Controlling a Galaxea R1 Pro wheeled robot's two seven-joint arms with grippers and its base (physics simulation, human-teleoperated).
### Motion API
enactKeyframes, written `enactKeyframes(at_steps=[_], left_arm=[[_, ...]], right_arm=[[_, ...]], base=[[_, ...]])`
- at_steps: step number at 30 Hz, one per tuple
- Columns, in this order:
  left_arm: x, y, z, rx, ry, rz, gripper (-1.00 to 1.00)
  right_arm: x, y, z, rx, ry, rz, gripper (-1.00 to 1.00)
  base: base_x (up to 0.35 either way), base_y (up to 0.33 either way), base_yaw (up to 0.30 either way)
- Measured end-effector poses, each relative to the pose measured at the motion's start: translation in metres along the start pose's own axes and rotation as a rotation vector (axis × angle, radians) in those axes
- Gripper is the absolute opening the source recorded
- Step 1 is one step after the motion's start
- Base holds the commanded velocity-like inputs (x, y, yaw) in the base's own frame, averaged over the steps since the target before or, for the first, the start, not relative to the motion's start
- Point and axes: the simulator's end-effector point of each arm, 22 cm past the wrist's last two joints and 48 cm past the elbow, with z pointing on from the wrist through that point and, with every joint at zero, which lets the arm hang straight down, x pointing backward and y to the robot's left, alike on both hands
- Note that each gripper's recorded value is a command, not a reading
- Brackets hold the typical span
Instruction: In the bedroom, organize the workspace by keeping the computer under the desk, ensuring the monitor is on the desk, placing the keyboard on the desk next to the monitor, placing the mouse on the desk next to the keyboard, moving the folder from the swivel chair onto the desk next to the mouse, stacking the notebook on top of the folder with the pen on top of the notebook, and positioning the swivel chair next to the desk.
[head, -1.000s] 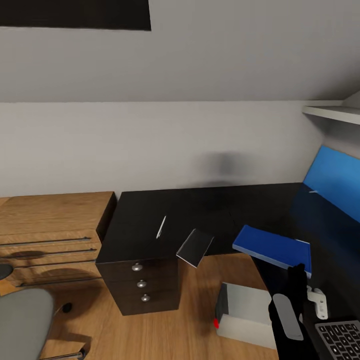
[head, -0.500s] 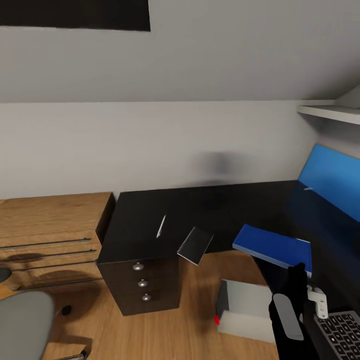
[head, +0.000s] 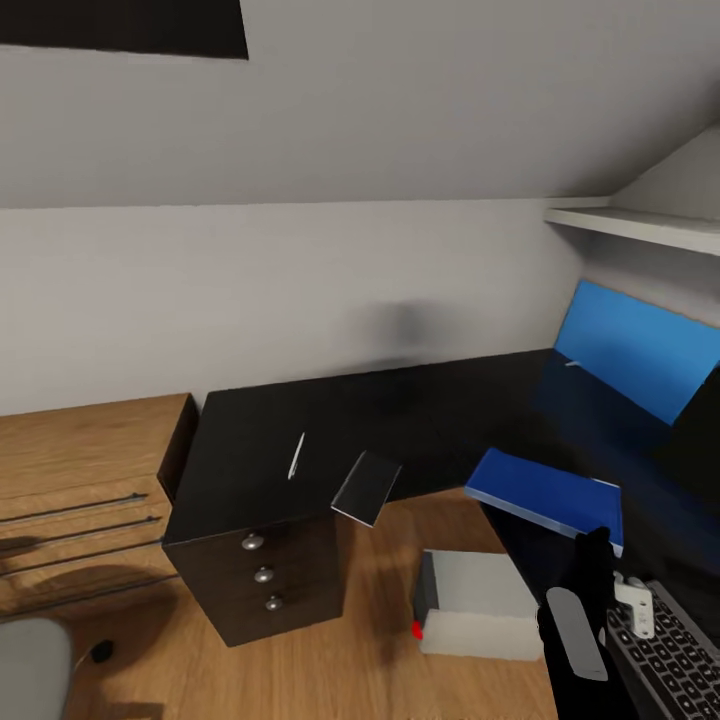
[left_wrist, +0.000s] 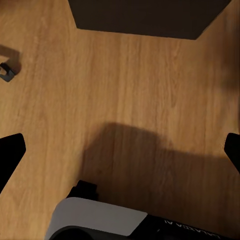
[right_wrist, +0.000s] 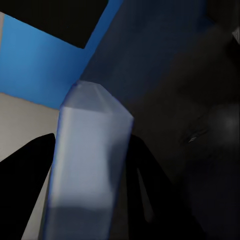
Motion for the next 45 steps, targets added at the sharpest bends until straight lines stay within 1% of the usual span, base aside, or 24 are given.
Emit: enactKeyframes(at_steps=[8, 13, 15, 17, 19, 23, 28, 30, 34, 36, 40, 45], left_arm=[[0.0, 0.0, 0.0, -0.001, 0.0, 0.0, 1.0], [0.0, 0.0, 0.0, 0.0, 0.0, 0.001, 1.0], [-0.003, 0.0, 0.0, 0.0, -0.012, -0.002, 1.0], [-0.008, -0.006, -0.001, 0.008, -0.043, -0.008, 1.0], [-0.01, -0.011, -0.002, 0.015, -0.056, -0.01, 1.0], [-0.01, -0.017, -0.003, 0.024, -0.062, -0.008, 1.0], [-0.01, -0.018, -0.003, 0.026, -0.063, -0.008, 1.0], [-0.01, -0.019, -0.003, 0.027, -0.063, -0.008, 1.0], [-0.01, -0.02, -0.003, 0.029, -0.064, -0.006, 1.0], [-0.009, -0.022, -0.003, 0.033, -0.063, 0.0, 1.0], [-0.009, -0.023, -0.004, 0.038, -0.063, 0.007, 1.0], [-0.009, -0.023, -0.004, 0.038, -0.063, 0.008, 1.0]], right_arm=[[0.002, 0.003, 0.0, -0.006, 0.007, 0.004, -1.0], [0.012, 0.011, -0.004, -0.029, 0.032, -0.006, -1.0], [0.015, 0.013, -0.005, -0.034, 0.038, -0.008, -1.0], [0.017, 0.013, -0.006, -0.035, 0.042, -0.009, -1.0], [0.017, 0.013, -0.006, -0.034, 0.043, -0.009, -1.0], [0.019, 0.013, -0.007, -0.032, 0.046, -0.01, -1.0], [0.029, 0.015, -0.011, -0.035, 0.07, -0.012, -1.0], [0.032, 0.01, -0.011, -0.012, 0.08, 0.023, -1.0], [0.035, -0.001, -0.012, 0.043, 0.092, 0.111, -1.0], [0.037, -0.005, -0.012, 0.059, 0.094, 0.134, -1.0], [0.04, -0.007, -0.014, 0.069, 0.101, 0.148, -1.0], [0.042, -0.005, -0.015, 0.064, 0.108, 0.148, -1.0]], base=[[0.126, 0.059, -0.015], [0.017, 0.006, -0.001], [0.003, 0.001, 0.0], [0.001, 0.0, 0.0], [0.0, 0.0, 0.0], [0.0, 0.0, 0.0], [0.0, 0.0, 0.0], [0.0, 0.0, 0.0], [0.0, 0.0, 0.0], [0.0, 0.0, 0.0], [0.0, 0.0, 0.0], [0.0, 0.0, 0.0]])
